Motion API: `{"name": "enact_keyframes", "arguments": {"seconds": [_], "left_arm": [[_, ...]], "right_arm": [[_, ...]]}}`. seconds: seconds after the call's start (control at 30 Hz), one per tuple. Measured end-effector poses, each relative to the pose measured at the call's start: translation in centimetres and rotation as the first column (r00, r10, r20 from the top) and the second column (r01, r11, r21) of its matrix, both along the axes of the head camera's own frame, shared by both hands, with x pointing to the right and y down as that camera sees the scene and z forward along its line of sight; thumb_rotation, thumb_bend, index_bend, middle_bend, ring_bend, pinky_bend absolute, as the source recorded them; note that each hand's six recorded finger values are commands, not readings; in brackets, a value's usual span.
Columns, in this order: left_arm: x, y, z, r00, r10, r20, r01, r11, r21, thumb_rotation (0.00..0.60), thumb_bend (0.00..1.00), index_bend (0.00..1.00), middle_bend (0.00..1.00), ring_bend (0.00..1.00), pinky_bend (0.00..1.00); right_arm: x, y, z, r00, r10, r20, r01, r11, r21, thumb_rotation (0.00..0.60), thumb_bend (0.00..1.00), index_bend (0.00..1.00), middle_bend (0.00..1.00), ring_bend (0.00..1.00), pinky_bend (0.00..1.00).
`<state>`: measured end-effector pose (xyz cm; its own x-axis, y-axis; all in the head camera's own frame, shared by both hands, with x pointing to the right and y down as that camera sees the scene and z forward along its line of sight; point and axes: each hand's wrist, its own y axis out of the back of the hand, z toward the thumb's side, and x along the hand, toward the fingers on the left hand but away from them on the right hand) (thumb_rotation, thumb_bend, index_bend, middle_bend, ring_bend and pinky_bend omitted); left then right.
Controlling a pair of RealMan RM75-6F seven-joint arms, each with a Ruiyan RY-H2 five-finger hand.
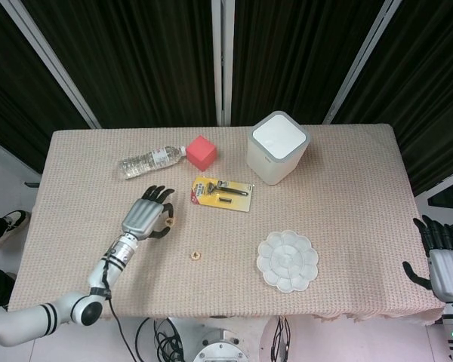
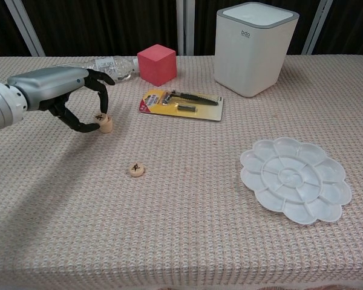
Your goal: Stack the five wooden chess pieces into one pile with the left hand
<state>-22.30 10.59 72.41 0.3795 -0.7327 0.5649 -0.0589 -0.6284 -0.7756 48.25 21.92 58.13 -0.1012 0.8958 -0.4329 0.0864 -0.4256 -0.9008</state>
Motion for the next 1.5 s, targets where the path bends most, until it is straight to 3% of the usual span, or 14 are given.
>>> {"name": "enact_keyframes", "arguments": {"seconds": [1.5], "left_arm": [[-0.1,-1.0,1.1,1.000,-0.014,-0.008,0.014,1.000,0.005,0.600,0.28,0.44,0.10,0.00,0.00]], "right_arm": [[0.5,0.1,0.3,1.000,0.010,0.000,-0.010,1.000,-0.013,0.600,0.24,0.00,0.00,0.00,0.00]]}}
